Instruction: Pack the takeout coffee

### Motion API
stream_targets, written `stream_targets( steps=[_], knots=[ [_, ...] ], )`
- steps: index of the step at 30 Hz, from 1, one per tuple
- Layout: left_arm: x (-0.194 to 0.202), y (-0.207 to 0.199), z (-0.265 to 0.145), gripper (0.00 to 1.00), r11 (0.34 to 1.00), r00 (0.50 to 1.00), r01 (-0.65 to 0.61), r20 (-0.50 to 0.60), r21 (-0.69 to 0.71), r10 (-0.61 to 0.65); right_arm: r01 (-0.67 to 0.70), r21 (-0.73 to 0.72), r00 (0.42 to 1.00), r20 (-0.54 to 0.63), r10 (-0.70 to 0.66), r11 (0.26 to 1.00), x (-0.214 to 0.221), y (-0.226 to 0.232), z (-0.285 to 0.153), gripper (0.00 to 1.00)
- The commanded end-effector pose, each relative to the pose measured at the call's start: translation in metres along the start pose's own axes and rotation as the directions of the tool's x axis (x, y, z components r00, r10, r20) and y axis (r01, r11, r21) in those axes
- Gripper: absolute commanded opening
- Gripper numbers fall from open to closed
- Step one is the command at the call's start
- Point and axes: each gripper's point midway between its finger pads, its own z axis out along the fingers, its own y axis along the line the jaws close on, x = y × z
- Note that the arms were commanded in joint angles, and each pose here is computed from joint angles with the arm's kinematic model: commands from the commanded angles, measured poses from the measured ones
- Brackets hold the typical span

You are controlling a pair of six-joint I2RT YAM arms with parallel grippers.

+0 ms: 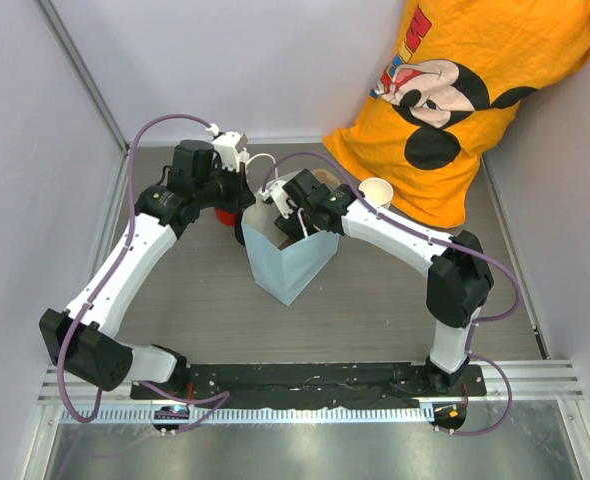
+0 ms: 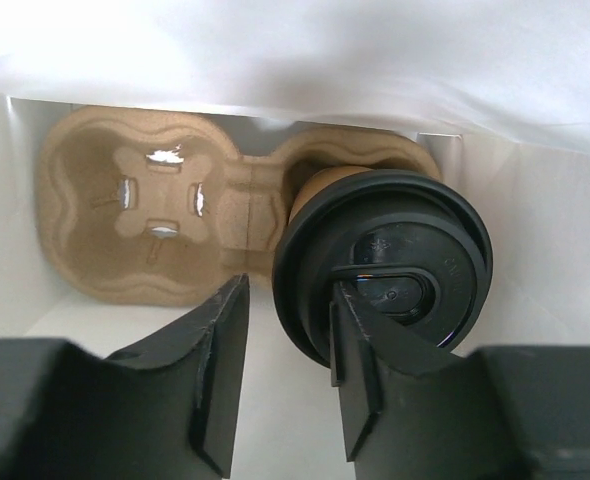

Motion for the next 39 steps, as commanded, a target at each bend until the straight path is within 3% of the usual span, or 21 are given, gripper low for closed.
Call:
stream_targets(
  steps=[1, 13, 31, 39],
  knots=[
    [-0.003, -0.004, -0.010, 0.01, 1.000, 1.000, -0.016, 0.018, 0.010, 0.016, 0.000, 0.069, 0.999, -0.040, 0.003, 0.998, 0.009, -0.018, -0.002, 0.45],
    [-0.003, -0.004, -0.010, 0.01, 1.000, 1.000, -0.018, 0.017, 0.013, 0.018, -0.001, 0.097, 1.000, -0.004, 0.002, 0.995, -0.001, -0.024, -0.016, 0.62],
    [-0.003, -0.005, -0.010, 0.01, 1.000, 1.000, -0.018, 0.016, 0.018, 0.018, -0.015, 0.098, 0.997, 0.081, 0.007, 0.995, -0.024, -0.026, -0.048, 0.77],
    [-0.004, -0.005, -0.009, 0.01, 1.000, 1.000, -0.016, 0.016, 0.019, 0.016, -0.013, 0.082, 0.992, 0.124, 0.003, 0.997, -0.034, -0.024, -0.062, 0.78]
  ],
)
